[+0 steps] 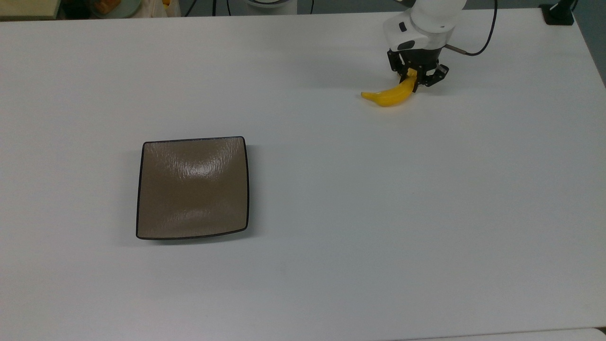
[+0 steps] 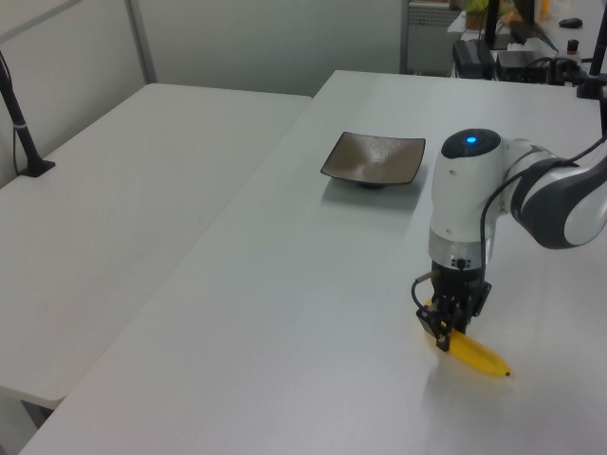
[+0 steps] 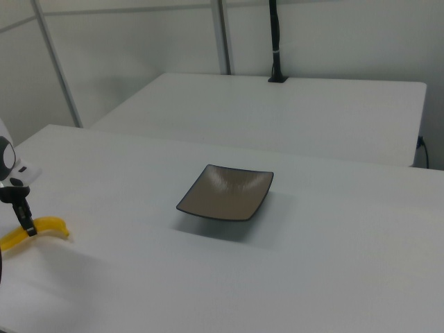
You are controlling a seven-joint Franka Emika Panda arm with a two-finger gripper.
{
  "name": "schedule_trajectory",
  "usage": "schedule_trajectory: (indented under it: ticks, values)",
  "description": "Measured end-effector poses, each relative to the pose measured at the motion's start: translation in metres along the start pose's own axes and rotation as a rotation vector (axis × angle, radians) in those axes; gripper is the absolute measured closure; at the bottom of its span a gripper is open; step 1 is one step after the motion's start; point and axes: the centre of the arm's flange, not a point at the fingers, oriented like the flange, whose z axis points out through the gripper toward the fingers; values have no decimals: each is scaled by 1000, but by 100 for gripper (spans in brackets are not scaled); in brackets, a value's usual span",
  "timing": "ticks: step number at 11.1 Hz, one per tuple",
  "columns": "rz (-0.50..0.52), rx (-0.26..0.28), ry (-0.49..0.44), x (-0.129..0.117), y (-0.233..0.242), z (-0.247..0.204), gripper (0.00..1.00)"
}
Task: Bananas placed on a ceramic plate
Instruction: 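Lift the banana and carry it toward the brown square plate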
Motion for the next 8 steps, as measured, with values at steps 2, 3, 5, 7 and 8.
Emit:
schedule_trajectory:
  ticks: [2, 3, 5, 7, 8]
  values:
    - [-6, -18, 7, 12, -6, -25, 67]
    - [-21, -21, 16, 23, -8, -46, 67]
    - [-47, -23, 39, 49, -5, -92, 67]
    - [-79, -19, 58, 73, 3, -131, 67]
    - [-100, -9, 66, 84, 7, -147, 67]
